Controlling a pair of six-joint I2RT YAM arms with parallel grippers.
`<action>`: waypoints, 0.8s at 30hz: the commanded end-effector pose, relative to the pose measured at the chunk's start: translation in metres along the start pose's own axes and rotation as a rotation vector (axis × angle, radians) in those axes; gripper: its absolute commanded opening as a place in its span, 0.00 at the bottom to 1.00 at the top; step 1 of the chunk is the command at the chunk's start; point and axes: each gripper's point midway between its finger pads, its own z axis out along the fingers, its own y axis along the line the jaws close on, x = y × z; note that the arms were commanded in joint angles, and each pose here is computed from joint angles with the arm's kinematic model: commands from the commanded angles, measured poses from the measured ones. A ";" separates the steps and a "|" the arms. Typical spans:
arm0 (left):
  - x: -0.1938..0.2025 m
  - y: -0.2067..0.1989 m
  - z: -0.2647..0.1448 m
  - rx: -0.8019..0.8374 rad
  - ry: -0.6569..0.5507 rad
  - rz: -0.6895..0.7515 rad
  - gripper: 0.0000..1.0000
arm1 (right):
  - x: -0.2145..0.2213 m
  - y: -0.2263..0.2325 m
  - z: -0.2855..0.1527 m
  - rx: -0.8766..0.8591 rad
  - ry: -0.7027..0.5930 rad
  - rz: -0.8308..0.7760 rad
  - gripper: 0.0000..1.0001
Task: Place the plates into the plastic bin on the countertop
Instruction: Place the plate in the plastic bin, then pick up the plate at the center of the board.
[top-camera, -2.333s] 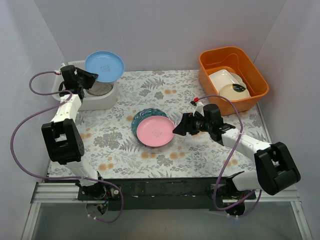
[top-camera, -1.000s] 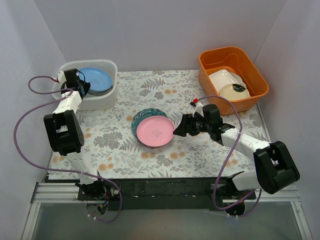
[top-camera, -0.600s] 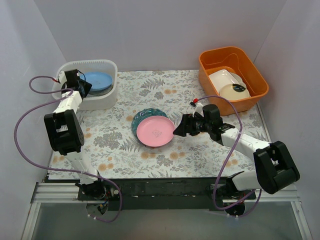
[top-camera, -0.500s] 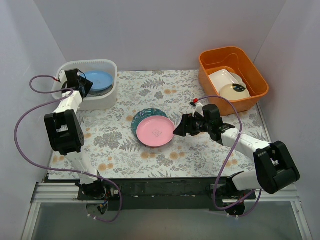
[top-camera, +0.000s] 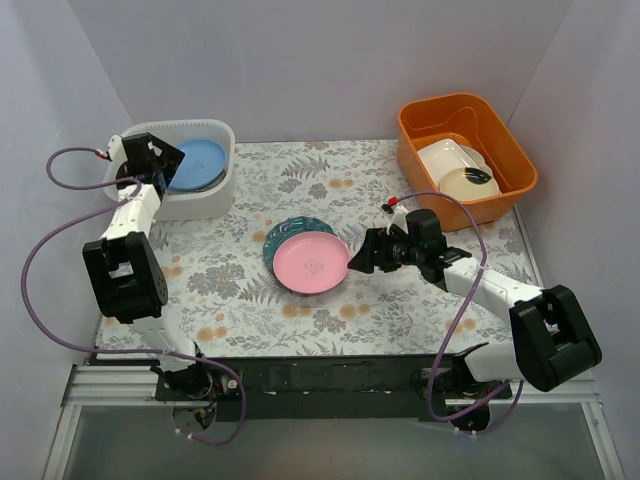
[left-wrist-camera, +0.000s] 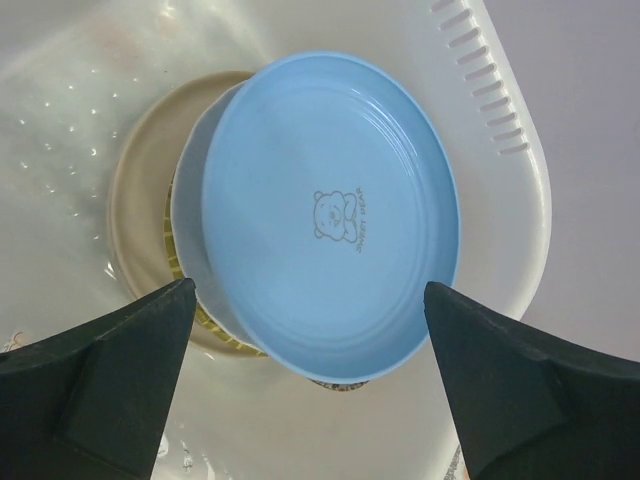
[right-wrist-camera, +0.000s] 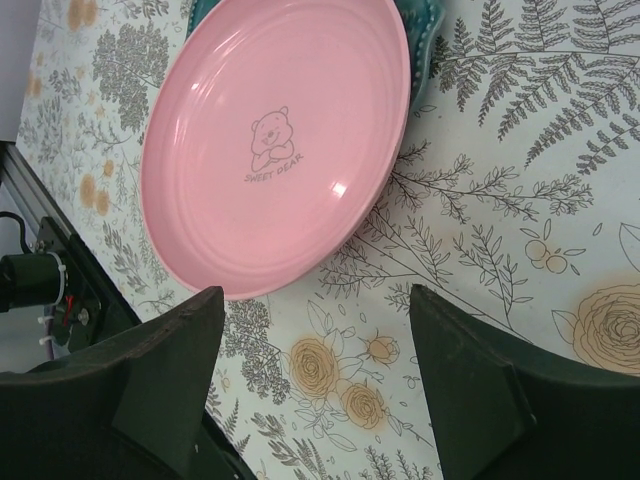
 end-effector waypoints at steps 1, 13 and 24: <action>-0.023 0.001 -0.035 -0.015 -0.063 0.009 0.98 | -0.011 0.003 -0.003 0.001 -0.030 -0.037 0.82; -0.008 -0.053 -0.091 0.234 -0.012 0.100 0.98 | -0.006 0.000 0.011 -0.029 0.012 -0.017 0.81; 0.081 -0.086 -0.116 0.403 0.206 0.253 0.98 | -0.015 -0.002 0.029 -0.052 0.000 0.024 0.80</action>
